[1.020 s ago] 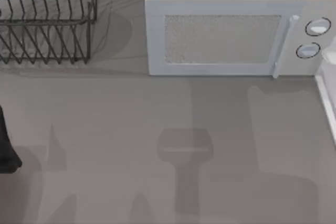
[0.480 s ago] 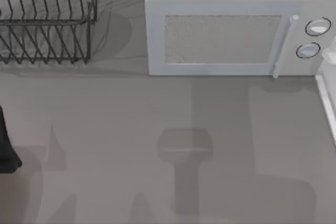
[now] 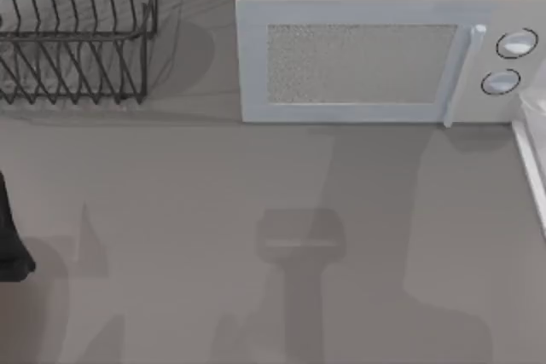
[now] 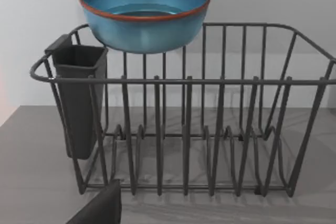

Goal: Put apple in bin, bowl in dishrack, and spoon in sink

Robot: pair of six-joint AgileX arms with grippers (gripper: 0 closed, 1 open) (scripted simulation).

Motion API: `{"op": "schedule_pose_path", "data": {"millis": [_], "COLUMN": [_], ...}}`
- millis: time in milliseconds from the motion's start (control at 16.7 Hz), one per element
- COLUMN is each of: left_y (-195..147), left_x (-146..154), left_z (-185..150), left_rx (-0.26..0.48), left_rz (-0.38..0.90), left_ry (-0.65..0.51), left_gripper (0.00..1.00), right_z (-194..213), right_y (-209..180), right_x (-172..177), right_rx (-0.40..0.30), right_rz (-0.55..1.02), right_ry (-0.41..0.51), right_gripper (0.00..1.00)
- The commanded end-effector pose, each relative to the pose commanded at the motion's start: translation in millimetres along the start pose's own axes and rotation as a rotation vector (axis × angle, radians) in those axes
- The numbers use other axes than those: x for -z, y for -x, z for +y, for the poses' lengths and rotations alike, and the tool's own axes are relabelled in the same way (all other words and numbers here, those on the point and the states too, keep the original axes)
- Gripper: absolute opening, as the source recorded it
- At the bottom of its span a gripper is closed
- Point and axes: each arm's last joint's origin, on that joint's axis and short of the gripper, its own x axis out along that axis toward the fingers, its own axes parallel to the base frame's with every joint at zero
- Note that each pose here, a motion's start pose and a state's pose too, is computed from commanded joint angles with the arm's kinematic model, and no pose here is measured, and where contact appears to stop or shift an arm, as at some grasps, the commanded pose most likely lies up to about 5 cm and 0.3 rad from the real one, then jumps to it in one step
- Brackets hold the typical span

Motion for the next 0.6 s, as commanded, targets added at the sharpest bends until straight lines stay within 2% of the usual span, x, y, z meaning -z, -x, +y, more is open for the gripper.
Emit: {"op": "schedule_pose_path", "data": {"millis": [360,600], "left_y": [0.0,0.0], "left_x": [0.0,0.0], "left_z": [0.0,0.0], "left_rx": [0.0,0.0], "left_rz": [0.0,0.0], "left_ry": [0.0,0.0], "left_gripper": [1.0,1.0], "right_z": [0.6,0.6], "right_y": [-2.9,-2.9], "right_x": [-0.6,-0.6], "right_rx": [0.006,0.006], "right_rz": [0.003,0.003], "right_ry": [0.001,0.001], "right_gripper": [0.0,0.3]}}
